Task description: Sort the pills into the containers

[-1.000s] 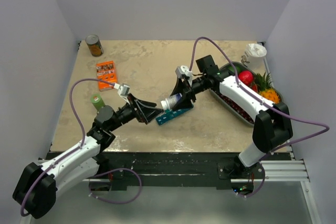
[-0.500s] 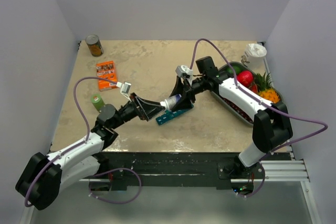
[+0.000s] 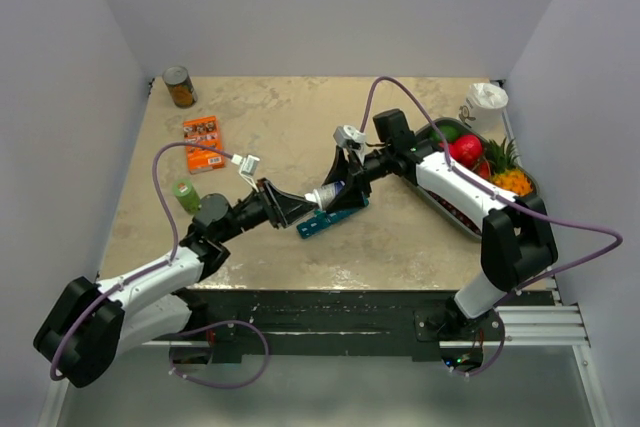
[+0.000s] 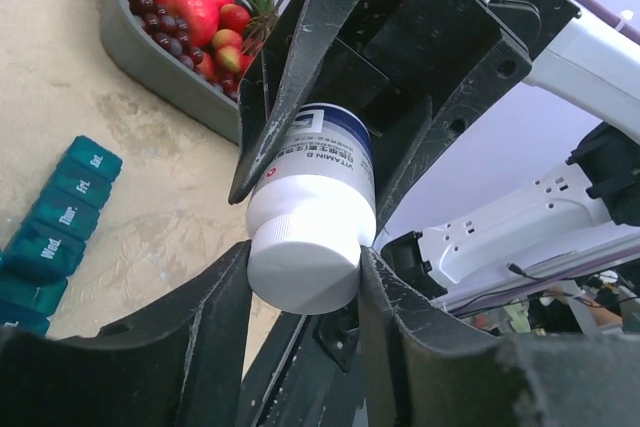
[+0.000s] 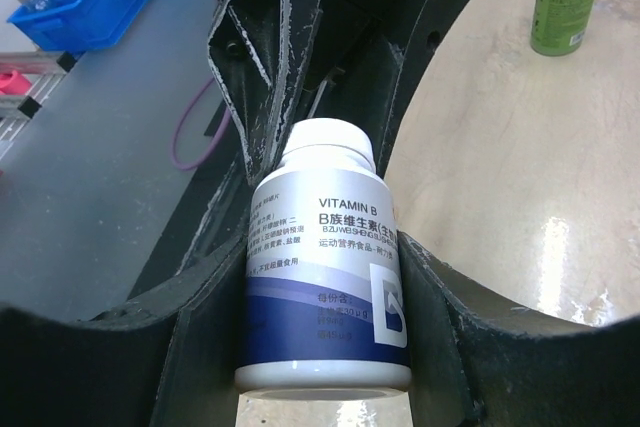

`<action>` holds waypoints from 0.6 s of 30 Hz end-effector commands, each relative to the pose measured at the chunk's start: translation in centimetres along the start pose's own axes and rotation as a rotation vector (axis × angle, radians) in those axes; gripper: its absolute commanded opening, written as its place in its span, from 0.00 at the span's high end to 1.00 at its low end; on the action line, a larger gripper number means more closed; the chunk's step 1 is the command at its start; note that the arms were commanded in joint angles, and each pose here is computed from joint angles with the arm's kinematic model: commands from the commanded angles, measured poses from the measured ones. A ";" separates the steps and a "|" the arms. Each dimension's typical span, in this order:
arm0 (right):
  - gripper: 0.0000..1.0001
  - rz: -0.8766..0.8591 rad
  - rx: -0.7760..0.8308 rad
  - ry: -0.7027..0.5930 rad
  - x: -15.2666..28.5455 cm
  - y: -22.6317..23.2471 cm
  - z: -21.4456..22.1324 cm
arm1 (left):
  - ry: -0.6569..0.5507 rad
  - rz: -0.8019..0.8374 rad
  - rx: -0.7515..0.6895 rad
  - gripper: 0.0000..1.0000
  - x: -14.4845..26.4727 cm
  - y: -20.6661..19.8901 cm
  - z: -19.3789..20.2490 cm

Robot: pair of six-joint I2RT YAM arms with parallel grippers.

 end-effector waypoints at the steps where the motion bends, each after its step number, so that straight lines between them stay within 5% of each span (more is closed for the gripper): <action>1: 0.96 0.042 0.071 0.020 -0.2 -0.1 -0.3 | -0.064 0.076 -0.107 0.87 -0.7 -2.9 -3.2; 3: 0.90 0.058 0.112 0.044 -0.2 -0.7 0.3 | -0.027 0.033 -0.146 1.00 -0.8 -2.0 -2.6; 10: 0.37 0.114 0.153 0.154 -0.4 -1.3 2.0 | 0.149 -0.100 -0.317 1.00 -1.2 -0.2 -2.7; 13: 0.28 0.124 0.169 0.192 -0.8 -1.4 2.5 | 0.203 -0.124 -0.346 1.00 -1.0 0.3 -2.6; 18: 0.27 0.151 0.181 0.230 -1.1 -1.9 3.0 | 0.213 -0.137 -0.371 1.00 -1.0 0.3 -3.2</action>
Point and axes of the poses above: each gripper's point midway between its finger pads, its own x axis back along the fingers, its own y axis along the line the jaws close on, z = x × y, the point moved 1 cm from there along x, back along the fingers, and after that the axes turned 11 degrees about -x, right-handed, at the moved point
